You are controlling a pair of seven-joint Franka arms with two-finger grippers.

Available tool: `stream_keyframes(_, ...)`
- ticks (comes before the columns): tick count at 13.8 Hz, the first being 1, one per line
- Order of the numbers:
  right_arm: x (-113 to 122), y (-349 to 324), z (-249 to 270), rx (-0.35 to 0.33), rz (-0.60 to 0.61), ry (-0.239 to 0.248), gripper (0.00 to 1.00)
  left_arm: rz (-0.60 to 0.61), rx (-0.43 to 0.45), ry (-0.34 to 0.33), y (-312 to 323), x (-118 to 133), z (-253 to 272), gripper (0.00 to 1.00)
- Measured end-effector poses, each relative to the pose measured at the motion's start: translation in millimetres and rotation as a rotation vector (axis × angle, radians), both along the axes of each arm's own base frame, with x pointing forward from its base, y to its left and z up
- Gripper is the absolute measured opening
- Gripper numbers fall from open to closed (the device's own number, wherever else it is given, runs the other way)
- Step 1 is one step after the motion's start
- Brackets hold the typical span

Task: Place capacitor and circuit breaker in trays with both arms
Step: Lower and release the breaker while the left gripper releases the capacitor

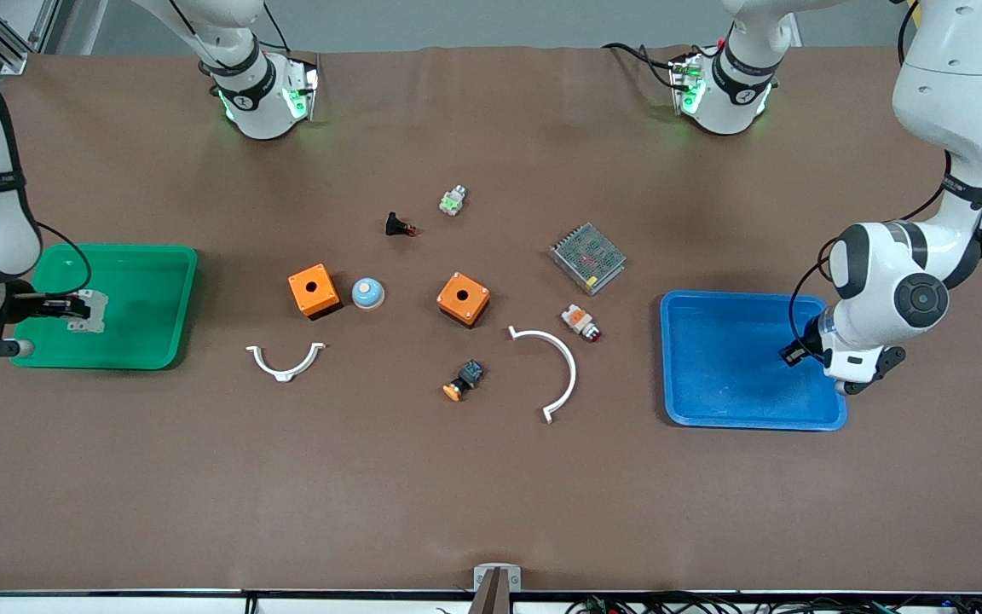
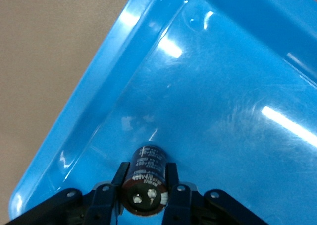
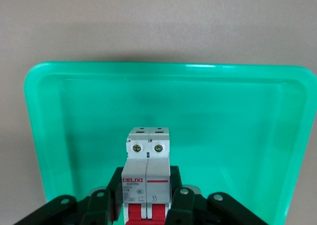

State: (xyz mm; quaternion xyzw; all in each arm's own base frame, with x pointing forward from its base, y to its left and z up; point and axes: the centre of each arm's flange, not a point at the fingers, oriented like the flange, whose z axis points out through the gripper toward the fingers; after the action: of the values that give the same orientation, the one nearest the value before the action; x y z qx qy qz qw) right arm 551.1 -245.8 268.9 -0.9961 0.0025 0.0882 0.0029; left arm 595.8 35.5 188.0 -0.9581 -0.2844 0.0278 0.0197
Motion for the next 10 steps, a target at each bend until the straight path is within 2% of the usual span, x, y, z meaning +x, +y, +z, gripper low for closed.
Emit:
stream_keyframes(4,-26.9,-15.2,-26.1,0.005,-0.037,0.009,0.40,-0.017,-0.007,-0.020,-11.1,2.9,1.6,0.34)
stream_keyframes(7,-33.5,-21.6,-34.0,-0.011,-0.046,-0.029,0.40,-0.019,-0.008,-0.028,-12.1,4.4,2.9,0.59)
stream_keyframes(10,-37.2,-20.4,-40.0,-0.015,-0.046,-0.040,0.40,-0.029,-0.012,-0.059,-18.1,11.9,16.8,0.90)
